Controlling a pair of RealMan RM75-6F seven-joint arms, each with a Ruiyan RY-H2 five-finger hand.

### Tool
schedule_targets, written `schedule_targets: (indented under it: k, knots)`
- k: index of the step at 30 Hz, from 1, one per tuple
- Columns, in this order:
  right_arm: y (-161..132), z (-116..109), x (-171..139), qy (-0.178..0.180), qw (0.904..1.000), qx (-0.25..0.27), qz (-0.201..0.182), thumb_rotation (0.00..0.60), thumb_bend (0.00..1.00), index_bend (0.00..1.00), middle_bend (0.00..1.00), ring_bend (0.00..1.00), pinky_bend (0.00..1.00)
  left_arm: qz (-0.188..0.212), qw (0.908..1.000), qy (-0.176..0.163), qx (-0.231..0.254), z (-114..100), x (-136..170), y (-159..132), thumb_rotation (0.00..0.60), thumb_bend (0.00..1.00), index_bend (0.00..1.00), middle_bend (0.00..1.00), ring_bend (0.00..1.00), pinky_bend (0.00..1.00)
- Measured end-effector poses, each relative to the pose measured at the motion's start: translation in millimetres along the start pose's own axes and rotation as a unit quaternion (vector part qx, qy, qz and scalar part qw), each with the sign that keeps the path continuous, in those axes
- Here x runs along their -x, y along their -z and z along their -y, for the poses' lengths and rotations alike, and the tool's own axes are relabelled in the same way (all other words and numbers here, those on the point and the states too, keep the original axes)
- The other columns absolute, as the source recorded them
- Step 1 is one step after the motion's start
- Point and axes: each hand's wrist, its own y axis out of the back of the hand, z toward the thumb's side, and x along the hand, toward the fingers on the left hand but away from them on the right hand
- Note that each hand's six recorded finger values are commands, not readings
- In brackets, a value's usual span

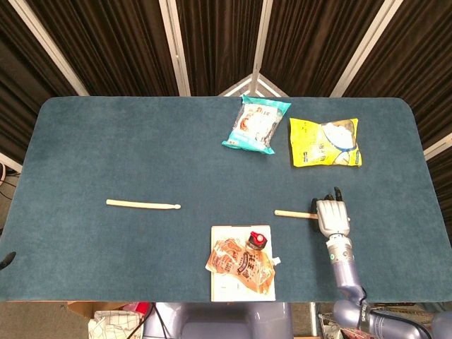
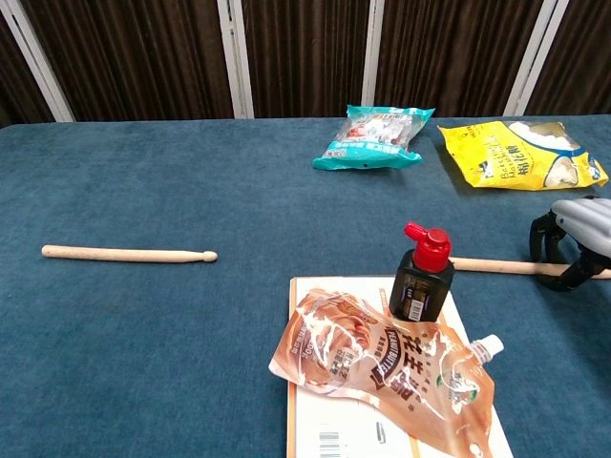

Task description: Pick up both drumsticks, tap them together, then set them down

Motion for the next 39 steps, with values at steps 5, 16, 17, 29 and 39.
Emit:
schedule_targets:
  k: [5, 16, 17, 29, 39]
  knots:
    - [-1.8, -2.3, 2.3, 0.001, 1.0000, -0.003, -0.002, 0.600, 0.40, 0.53, 0.55, 0.30, 0.00, 0.001, 1.0000, 0.000, -0.001, 0.5, -0.1, -1.0, 0.600, 0.19, 0.02, 0.00, 0.00, 0.00]
    - [-3.2, -1.2, 2.0, 0.000, 1.0000, -0.008, -0.005, 0.600, 0.40, 0.53, 0.57, 0.30, 0.00, -0.002, 1.0000, 0.001, -0.003, 1.2, -0.8, -0.5, 0.600, 0.19, 0.03, 0.00, 0.00, 0.00]
    - [-3.3, -0.9, 1.9, -0.001, 0.9999, -0.009, -0.005, 0.600, 0.40, 0.53, 0.57, 0.30, 0.00, -0.002, 1.0000, 0.001, -0.003, 1.2, -0.8, -0.6, 0.600, 0.19, 0.03, 0.00, 0.00, 0.00]
    - [-2.3, 1.4, 0.1, 0.001, 0.9996, -0.027, -0.009, 0.600, 0.40, 0.53, 0.57, 0.30, 0.00, -0.002, 1.0000, 0.002, -0.004, 1.8, -0.7, -1.2, 0.600, 0.19, 0.03, 0.00, 0.00, 0.00]
    - [-5.7, 2.9, -0.7, 0.000, 0.9991, -0.040, -0.016, 0.600, 0.40, 0.53, 0.57, 0.30, 0.00, -0.002, 1.0000, 0.003, -0.004, 1.9, -0.9, -1.0, 0.600, 0.19, 0.03, 0.00, 0.00, 0.00]
